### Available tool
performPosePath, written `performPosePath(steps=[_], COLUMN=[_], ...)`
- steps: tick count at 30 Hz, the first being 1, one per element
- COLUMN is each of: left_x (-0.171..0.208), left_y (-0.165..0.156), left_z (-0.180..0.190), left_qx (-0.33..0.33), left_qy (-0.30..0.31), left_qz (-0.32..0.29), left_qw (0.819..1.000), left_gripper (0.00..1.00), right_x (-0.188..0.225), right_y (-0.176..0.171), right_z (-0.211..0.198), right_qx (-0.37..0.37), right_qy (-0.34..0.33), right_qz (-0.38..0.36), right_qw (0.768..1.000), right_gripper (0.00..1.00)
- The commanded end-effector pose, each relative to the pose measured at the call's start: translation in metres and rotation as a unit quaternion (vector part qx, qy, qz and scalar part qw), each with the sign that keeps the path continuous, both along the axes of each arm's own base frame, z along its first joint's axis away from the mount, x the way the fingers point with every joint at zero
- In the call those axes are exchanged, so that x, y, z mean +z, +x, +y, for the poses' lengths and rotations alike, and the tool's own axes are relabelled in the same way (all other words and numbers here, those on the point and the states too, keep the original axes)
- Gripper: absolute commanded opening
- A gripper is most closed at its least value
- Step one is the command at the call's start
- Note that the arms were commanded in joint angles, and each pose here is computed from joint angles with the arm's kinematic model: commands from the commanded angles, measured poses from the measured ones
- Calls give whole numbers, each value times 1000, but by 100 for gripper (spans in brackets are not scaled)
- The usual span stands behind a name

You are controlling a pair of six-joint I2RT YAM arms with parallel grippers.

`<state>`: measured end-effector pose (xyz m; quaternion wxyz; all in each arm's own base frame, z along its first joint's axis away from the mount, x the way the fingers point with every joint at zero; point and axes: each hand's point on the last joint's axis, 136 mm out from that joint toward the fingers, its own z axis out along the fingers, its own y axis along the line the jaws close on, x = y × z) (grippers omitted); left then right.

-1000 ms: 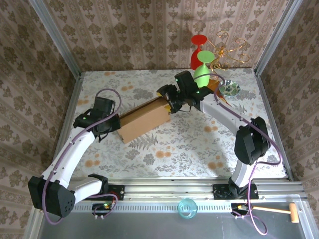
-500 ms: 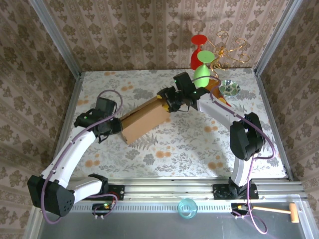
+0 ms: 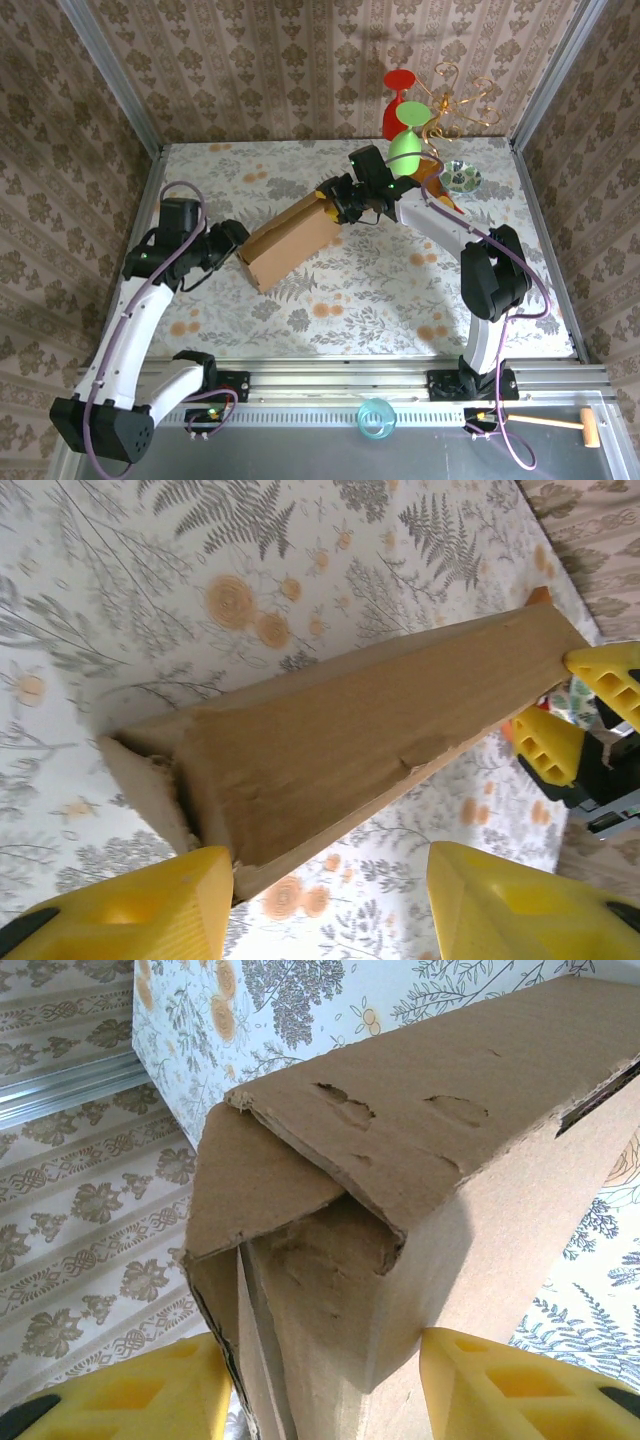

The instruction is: Fold the paper box

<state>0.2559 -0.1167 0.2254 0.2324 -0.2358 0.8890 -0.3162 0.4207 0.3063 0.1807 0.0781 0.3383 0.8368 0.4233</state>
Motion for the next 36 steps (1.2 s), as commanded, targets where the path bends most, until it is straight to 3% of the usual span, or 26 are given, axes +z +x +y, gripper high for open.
performPosePath(steps=[1,5,14,19,26,31,36], left_x=[-4,-19,-35,-54,-68,-79,-66], left_y=[-2,-13,-2,3,-2,-13,-13], left_z=[-8,8,13,13,14,12,8], left_qx=[36,78,118,127,124,126,109], left_qy=[-74,-61,-120,-132,-129,-139,-142], left_qz=[31,59,53,60,71,83,61], left_qw=[996,993,984,981,981,979,982], left_gripper=[54,53,51,44,21,17,21], right_x=[-31,-32,-33,-32,-38,-41,-43], right_y=[-11,-12,-12,-14,-18,-22,-27], right_z=[0,-1,1,0,-4,-10,-17], right_qx=[9,9,12,13,16,16,21], right_qy=[-20,-20,-17,-18,-25,-30,-39], right_qz=[40,42,43,43,49,52,51], right_qw=[999,999,999,999,998,998,998], right_gripper=[52,51,49,47,43,35,32])
